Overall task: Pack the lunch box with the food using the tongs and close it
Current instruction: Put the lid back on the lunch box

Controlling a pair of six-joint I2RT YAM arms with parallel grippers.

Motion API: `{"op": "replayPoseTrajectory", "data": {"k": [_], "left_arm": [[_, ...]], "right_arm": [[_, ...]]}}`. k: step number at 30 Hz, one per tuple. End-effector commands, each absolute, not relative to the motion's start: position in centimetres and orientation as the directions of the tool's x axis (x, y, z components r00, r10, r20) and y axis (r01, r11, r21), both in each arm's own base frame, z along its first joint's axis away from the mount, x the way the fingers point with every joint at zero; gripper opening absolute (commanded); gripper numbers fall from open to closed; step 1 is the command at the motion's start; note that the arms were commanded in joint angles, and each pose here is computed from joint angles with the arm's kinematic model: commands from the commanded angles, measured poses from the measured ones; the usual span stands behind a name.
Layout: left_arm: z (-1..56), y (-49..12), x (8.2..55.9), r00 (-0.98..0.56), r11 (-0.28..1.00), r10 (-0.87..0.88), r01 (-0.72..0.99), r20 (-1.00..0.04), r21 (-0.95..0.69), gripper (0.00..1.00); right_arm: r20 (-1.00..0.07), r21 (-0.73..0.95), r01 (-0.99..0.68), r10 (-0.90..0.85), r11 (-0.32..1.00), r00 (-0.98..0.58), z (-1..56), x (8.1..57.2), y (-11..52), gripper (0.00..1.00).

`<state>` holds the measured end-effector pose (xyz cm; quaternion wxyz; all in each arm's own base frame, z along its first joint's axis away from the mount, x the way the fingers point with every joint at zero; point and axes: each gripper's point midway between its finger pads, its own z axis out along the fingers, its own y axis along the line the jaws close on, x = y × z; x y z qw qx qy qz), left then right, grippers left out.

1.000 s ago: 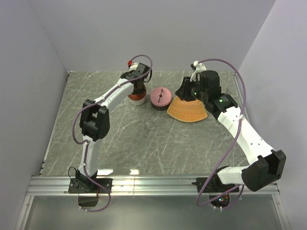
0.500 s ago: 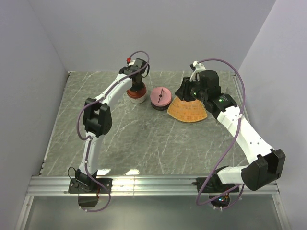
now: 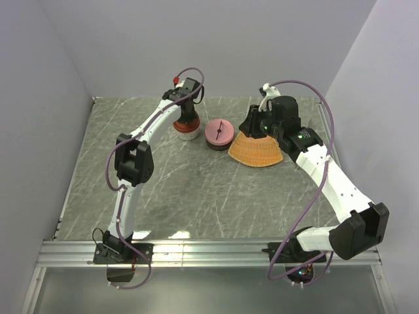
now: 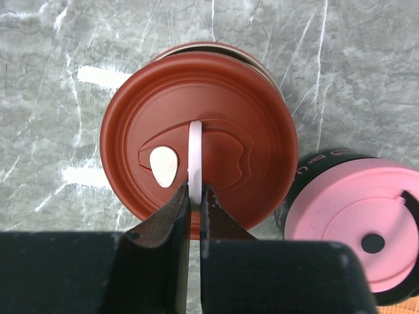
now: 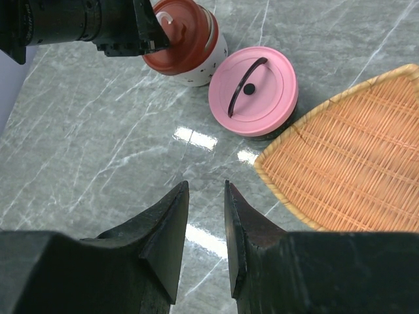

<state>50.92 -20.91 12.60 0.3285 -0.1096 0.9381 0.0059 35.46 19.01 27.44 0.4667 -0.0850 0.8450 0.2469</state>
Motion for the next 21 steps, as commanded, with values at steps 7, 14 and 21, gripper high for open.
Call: {"op": "replayPoseTrajectory", "data": {"k": [7, 14, 21], "left_arm": [[17.7, -21.6, 52.1, -0.688, 0.971, -0.238, -0.187, -0.686, -0.15, 0.0], [17.7, -21.6, 53.0, -0.673, 0.97, -0.24, -0.188, -0.7, -0.153, 0.0], [15.2, -22.0, 53.3, -0.715, 0.975, -0.223, -0.177, -0.662, -0.137, 0.0]], "right_arm": [[-0.863, 0.325, -0.404, 0.095, 0.855, -0.496, 29.9, 36.0, 19.1, 0.36], [-0.853, 0.341, -0.417, 0.091, 0.842, -0.514, 29.4, 36.7, 20.0, 0.36], [-0.854, 0.328, -0.411, 0.081, 0.851, -0.514, 29.3, 36.8, 19.7, 0.36]]}}
